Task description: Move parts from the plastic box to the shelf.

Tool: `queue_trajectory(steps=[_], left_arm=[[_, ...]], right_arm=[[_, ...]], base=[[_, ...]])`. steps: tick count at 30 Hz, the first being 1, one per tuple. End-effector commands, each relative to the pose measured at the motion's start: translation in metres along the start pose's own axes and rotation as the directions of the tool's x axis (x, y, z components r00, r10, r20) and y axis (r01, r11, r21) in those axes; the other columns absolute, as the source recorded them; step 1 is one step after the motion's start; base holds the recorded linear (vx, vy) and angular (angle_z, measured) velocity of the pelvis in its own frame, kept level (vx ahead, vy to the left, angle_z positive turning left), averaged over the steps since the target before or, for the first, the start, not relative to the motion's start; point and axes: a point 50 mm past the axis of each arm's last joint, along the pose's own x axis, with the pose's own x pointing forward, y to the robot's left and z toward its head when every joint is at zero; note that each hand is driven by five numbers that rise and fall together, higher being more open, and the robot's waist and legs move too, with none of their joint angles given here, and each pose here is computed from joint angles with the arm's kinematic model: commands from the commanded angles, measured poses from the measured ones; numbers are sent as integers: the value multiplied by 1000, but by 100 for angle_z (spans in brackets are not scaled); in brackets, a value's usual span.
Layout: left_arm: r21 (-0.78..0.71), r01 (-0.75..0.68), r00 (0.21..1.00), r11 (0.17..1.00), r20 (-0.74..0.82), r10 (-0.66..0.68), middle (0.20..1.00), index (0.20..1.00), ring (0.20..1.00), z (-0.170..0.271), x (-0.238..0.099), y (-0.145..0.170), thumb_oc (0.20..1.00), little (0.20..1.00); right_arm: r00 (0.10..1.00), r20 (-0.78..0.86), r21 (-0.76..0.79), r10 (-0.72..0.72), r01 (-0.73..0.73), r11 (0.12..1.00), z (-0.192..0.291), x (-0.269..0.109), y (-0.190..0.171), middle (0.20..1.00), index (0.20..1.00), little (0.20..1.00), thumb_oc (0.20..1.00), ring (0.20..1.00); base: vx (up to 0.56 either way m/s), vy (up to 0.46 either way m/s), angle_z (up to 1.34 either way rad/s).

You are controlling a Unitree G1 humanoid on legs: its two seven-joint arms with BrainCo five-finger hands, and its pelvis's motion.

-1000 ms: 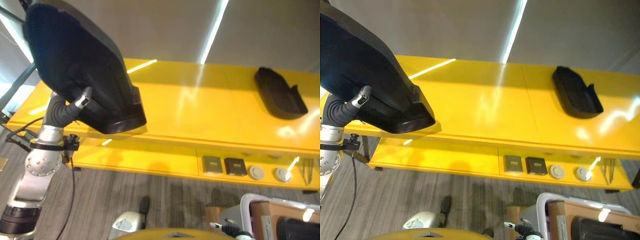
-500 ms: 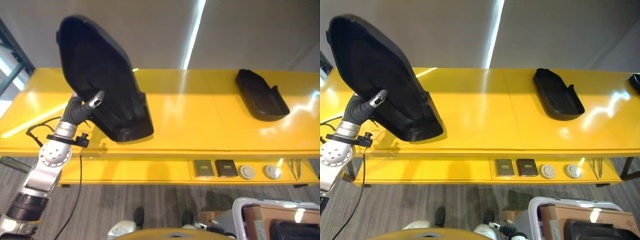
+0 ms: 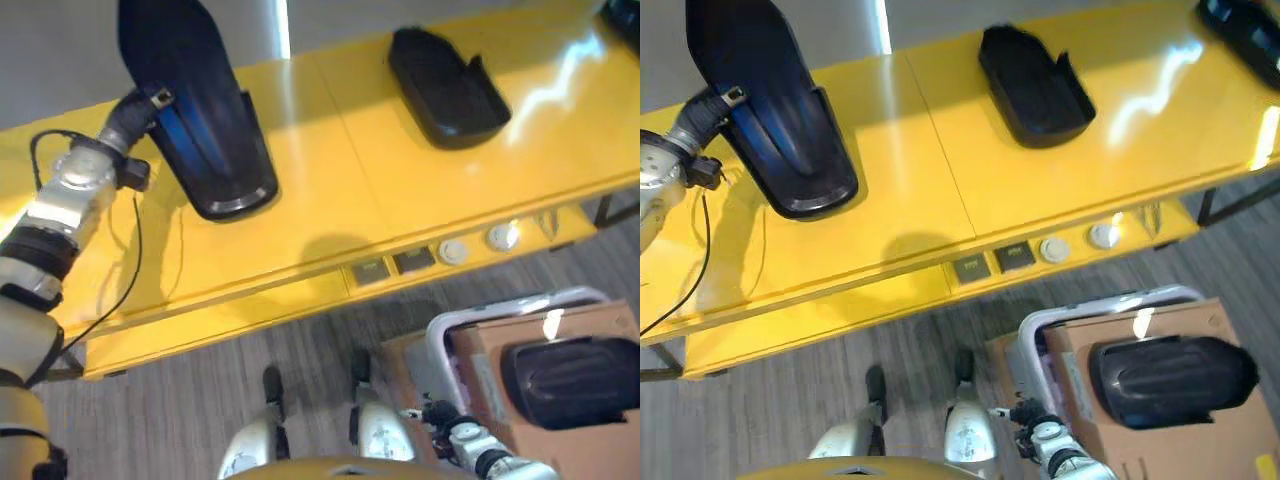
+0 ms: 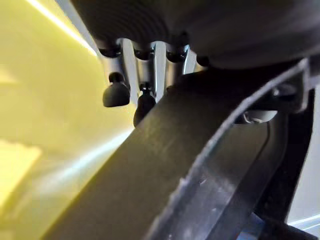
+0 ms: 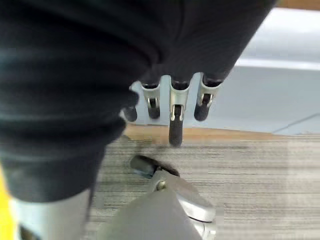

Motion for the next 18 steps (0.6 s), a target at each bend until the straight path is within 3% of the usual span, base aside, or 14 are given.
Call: queue_trajectory(steps=[1,6,18], left_arm=[[-78,-89,995,993,42,93,200,200,200,12,-4,29,200,200],[-33,-105,994,994,-1,105,200,200,200,8,-5,38,200,200],[127,76,996,989,-65,-68,200,200,200,-2,-11,20,200,200]], right_arm=[[999,-13,-11,52,-52,999,2,1,22,1000,1000,1000,1000,1000],[997,-11,-30,72,-73,997,5,1,27,1000,1000,1000,1000,1000],[996,2,-23,95,-95,995,9,2,29,1000,1000,1000,1000,1000]], base=[[9,24,-33],[4,5,-6],[3,-3,1]])
